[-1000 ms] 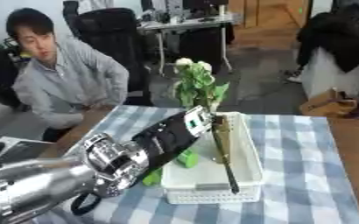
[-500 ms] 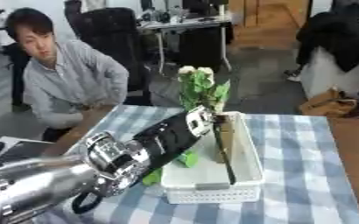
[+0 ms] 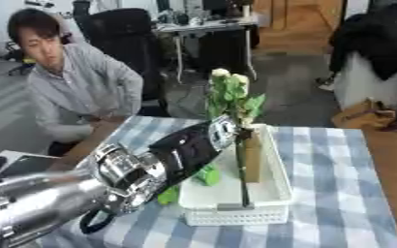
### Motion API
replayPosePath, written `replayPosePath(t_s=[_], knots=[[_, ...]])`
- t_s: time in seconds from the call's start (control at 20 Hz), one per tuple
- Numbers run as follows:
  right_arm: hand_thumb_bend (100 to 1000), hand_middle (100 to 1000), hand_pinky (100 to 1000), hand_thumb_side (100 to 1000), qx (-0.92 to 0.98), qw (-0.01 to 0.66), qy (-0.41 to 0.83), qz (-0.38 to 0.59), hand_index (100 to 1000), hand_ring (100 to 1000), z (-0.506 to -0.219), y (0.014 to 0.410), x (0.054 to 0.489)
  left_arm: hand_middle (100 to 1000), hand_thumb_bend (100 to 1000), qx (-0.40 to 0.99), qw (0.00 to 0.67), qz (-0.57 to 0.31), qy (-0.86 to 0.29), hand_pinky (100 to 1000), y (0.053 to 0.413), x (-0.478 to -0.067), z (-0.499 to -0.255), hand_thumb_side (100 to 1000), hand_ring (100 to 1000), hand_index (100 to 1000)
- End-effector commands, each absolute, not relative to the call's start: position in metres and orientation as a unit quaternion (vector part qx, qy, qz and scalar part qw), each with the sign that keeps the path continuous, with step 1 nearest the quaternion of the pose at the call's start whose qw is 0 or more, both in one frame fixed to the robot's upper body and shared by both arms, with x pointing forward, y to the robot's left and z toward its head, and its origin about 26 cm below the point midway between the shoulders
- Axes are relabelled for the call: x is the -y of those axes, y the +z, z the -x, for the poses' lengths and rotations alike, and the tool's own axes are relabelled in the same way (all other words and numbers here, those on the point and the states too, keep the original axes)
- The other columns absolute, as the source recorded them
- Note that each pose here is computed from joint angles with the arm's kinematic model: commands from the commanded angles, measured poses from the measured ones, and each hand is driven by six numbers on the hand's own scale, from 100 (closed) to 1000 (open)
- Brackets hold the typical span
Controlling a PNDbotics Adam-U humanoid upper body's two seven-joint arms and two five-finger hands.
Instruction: Pick up objects on the table and place them in the box.
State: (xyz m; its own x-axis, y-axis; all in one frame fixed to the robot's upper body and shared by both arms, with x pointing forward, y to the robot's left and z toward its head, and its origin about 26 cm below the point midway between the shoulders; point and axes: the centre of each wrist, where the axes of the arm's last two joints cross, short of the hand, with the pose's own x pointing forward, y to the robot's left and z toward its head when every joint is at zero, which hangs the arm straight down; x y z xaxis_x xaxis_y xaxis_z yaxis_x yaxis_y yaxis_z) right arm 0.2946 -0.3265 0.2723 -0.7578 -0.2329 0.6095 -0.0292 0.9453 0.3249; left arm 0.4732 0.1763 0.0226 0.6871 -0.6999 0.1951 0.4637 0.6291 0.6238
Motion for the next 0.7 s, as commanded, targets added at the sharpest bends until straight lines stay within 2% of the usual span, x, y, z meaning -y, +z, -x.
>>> replayPosePath(t_s=[0.05,0.1,0.7], knots=[[100,646,783,259,0.931,0.329,-0.140,-0.075,660,748,-0.292,0.281,0.325,1000,100,0.217,0.862,-0.306,-0.341,855,0.040,-0.188,-0.482,858,1000,1000],[100,645,783,260,0.931,0.329,-0.140,-0.075,660,748,-0.292,0.281,0.325,1000,100,0.214,0.860,-0.311,-0.344,926,0.041,-0.188,-0.483,862,1000,1000],[100,645,782,256,0.931,0.331,-0.141,-0.070,660,749,-0.291,0.278,0.327,1000,100,0.216,0.835,-0.351,-0.366,982,0.070,-0.196,-0.495,870,1000,1000]])
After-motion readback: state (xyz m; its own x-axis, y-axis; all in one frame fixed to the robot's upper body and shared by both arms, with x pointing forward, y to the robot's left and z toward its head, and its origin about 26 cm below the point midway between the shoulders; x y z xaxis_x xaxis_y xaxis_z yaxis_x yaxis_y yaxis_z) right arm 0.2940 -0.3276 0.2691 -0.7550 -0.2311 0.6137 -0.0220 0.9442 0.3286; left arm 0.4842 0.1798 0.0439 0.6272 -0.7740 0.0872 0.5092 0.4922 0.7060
